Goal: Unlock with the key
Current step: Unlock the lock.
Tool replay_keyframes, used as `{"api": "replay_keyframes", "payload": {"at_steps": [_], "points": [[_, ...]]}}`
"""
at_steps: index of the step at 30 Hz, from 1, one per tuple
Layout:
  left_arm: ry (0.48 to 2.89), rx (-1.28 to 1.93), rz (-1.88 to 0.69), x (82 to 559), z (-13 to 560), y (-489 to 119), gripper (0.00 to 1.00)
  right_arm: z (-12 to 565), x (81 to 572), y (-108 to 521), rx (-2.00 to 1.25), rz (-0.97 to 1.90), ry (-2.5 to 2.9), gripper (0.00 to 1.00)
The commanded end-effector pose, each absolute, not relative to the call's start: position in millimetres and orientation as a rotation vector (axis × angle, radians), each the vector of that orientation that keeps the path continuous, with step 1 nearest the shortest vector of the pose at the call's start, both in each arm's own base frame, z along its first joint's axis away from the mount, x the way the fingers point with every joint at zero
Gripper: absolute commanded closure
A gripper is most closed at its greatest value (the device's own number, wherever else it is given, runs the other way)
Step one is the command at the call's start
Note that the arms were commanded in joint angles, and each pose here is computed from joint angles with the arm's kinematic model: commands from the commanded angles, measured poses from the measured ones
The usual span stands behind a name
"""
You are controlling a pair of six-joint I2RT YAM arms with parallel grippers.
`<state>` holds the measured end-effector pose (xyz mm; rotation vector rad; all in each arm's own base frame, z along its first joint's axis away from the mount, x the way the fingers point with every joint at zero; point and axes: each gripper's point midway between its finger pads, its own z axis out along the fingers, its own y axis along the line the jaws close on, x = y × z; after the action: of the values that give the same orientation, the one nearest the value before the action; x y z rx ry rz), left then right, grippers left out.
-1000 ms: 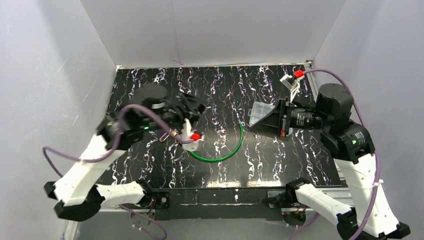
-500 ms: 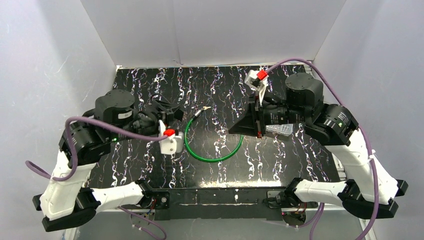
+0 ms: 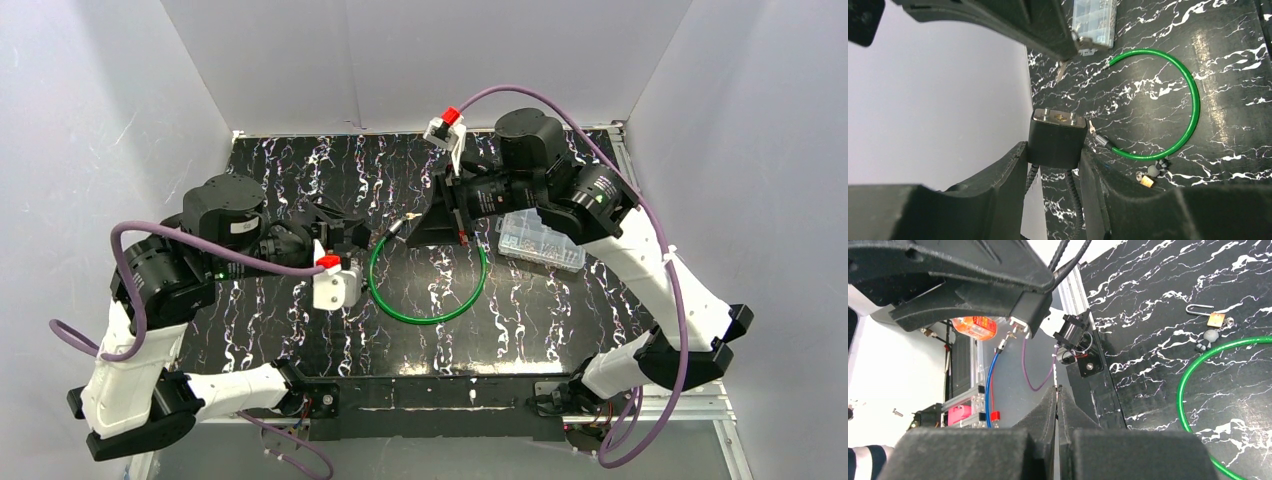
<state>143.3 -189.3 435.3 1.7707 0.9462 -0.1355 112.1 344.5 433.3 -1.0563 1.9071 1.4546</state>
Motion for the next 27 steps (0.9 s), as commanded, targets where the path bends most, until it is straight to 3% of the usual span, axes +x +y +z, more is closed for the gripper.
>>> {"api": "replay_keyframes", "payload": {"at_steps": [1, 13, 27], "points": [[0.847, 1.775, -0.192, 127.7, 442.2, -193.5, 1.0, 472.2, 101.8, 348.4, -1.066, 1.525, 1.745, 0.99], [0.949, 1.74, -0.046, 164.7, 433.9, -195.5, 1.0, 469.1, 100.2, 357.1, -1.079, 1.538, 1.745, 0.99], [0.902, 1.76, 0.111, 179.8, 430.7, -192.8, 1.0, 446.5, 116.5, 368.1, -1.045, 1.474, 1.877, 0.99]]}}
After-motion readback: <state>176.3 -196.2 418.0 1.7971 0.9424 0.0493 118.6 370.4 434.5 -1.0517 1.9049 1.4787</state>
